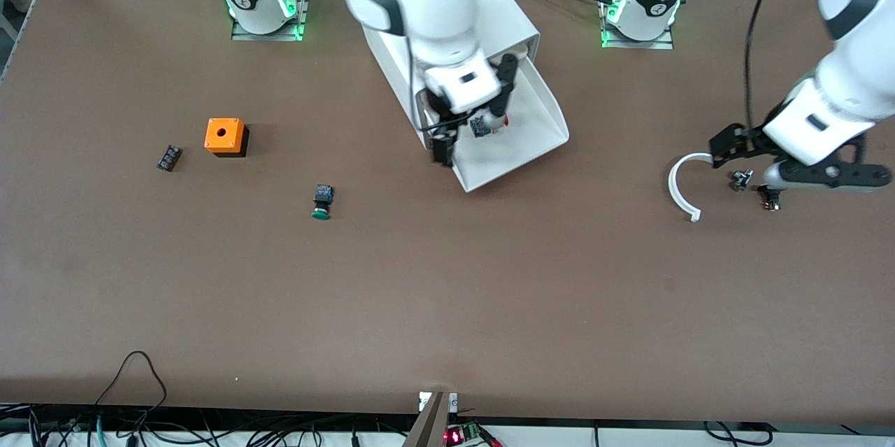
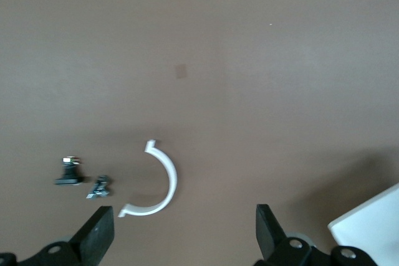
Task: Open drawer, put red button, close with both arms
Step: 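Raise the right gripper away while the left gripper pushes the drawer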
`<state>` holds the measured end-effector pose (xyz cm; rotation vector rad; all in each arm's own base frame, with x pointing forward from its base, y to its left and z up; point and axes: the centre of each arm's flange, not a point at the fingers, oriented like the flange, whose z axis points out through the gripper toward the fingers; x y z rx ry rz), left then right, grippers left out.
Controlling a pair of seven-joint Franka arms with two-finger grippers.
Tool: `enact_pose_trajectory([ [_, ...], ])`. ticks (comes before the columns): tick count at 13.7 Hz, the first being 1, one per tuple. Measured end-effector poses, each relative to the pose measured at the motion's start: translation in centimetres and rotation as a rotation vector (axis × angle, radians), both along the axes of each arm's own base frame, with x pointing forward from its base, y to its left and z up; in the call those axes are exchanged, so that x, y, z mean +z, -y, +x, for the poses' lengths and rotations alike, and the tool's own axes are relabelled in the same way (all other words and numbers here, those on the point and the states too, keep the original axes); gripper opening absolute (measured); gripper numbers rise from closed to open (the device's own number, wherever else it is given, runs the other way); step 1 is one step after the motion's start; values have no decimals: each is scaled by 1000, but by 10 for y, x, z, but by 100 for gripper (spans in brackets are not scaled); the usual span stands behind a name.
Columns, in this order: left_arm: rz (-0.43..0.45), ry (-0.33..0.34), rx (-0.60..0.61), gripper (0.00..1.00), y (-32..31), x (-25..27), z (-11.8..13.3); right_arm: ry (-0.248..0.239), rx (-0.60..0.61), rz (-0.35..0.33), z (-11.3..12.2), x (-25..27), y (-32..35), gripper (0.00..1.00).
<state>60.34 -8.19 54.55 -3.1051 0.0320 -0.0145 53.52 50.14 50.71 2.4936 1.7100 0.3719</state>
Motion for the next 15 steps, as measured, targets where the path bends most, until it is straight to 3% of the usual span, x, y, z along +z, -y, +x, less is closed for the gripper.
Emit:
enact_pose_trajectory([
  [4,-43,16,128,100,70,-74,3,16,-400,95,61,32,90,100],
  [9,-158,83,269,100,147,-186,0,-64,-1007,161,117,13,223,100],
  [12,-183,54,373,100,179,-232,-14,-103,-1251,104,122,7,287,100],
  [15,-184,36,399,100,198,-260,-39,-142,-1390,117,121,32,354,100],
])
